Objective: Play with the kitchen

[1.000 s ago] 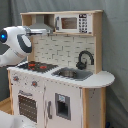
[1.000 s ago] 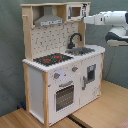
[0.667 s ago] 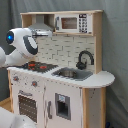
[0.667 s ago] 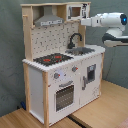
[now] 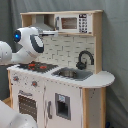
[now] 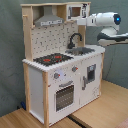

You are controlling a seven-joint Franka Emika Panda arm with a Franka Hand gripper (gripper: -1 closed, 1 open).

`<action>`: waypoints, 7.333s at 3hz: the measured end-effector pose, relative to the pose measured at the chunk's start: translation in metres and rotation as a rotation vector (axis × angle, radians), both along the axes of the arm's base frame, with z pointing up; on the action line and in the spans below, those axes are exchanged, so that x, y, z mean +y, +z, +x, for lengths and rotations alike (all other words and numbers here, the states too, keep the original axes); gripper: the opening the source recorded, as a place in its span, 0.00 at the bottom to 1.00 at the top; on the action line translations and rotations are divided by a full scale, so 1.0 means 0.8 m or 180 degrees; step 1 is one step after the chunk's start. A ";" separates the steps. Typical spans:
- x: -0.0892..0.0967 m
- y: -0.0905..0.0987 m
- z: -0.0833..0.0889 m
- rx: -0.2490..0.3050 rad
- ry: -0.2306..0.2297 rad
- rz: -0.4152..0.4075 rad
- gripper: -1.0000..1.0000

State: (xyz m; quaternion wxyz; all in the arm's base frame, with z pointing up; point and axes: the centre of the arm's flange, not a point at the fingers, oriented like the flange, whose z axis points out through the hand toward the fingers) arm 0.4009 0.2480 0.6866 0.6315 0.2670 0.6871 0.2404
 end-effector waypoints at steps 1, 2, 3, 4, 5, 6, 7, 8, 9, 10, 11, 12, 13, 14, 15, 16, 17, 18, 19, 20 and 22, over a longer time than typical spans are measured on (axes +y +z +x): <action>-0.007 0.001 0.026 -0.0002 -0.0073 -0.0020 1.00; -0.008 0.003 0.048 0.0001 -0.0101 -0.0030 1.00; -0.006 0.006 0.070 0.0000 -0.0110 -0.0037 1.00; -0.003 0.012 0.089 -0.0021 -0.0108 -0.0034 1.00; 0.006 0.013 0.104 -0.0034 -0.0087 0.0009 1.00; 0.010 0.031 0.111 -0.0046 -0.0025 0.0126 1.00; 0.010 0.031 0.110 -0.0047 -0.0024 0.0126 0.00; 0.009 0.035 0.089 -0.0037 0.0031 0.0151 0.00; 0.004 0.037 0.073 -0.0020 0.0069 0.0171 0.00; -0.001 0.039 0.059 -0.0001 0.0107 0.0189 0.00; -0.007 0.040 0.046 0.0018 0.0153 0.0206 0.00; -0.014 0.041 0.033 0.0023 0.0212 0.0203 0.00; -0.019 0.046 0.027 0.0005 0.0262 0.0212 0.00; -0.018 0.050 0.025 -0.0017 0.0267 0.0214 1.00; -0.016 0.074 0.014 -0.0130 0.0315 0.0241 1.00; 0.004 0.104 -0.031 -0.0349 0.0427 0.0299 1.00; 0.010 0.131 -0.068 -0.0567 0.0407 0.0469 1.00; 0.022 0.144 -0.094 -0.0709 0.0415 0.0659 1.00; 0.042 0.154 -0.120 -0.0846 0.0443 0.0833 1.00; 0.067 0.155 -0.138 -0.0953 0.0469 0.0968 1.00; 0.113 0.146 -0.154 -0.1152 0.0452 0.1189 1.00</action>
